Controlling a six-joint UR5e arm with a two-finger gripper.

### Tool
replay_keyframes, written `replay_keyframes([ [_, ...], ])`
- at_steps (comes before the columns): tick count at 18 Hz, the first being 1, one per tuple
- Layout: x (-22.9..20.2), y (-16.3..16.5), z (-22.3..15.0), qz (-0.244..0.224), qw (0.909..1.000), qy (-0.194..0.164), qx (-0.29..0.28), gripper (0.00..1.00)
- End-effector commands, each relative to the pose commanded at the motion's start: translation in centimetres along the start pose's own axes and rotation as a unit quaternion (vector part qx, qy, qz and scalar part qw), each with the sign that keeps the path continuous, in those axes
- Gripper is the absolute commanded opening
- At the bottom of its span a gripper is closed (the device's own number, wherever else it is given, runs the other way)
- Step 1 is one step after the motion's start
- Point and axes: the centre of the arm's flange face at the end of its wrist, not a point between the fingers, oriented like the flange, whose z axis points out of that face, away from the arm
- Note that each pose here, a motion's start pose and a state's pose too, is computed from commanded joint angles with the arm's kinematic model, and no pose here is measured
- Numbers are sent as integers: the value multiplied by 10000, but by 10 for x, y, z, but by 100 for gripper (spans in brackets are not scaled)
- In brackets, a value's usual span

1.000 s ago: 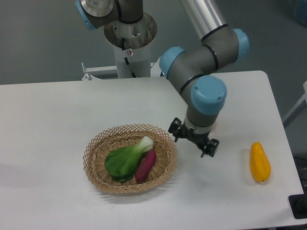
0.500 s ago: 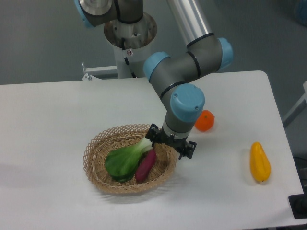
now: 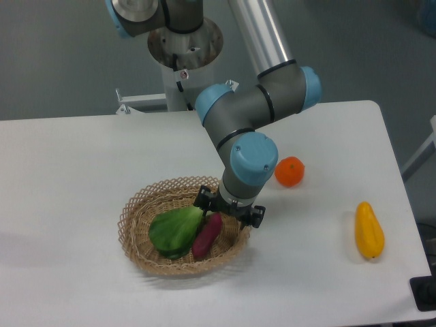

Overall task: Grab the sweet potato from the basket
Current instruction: 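Lower the gripper into the basket around the purple sweet potato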

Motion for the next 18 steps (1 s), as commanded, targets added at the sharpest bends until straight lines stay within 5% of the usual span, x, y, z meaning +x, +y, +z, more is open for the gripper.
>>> replay_keyframes([
  [12,3,-15,21,-261,9996,-88,77,70],
  [18,5,-18,32,-330,9994,-70,9,70],
])
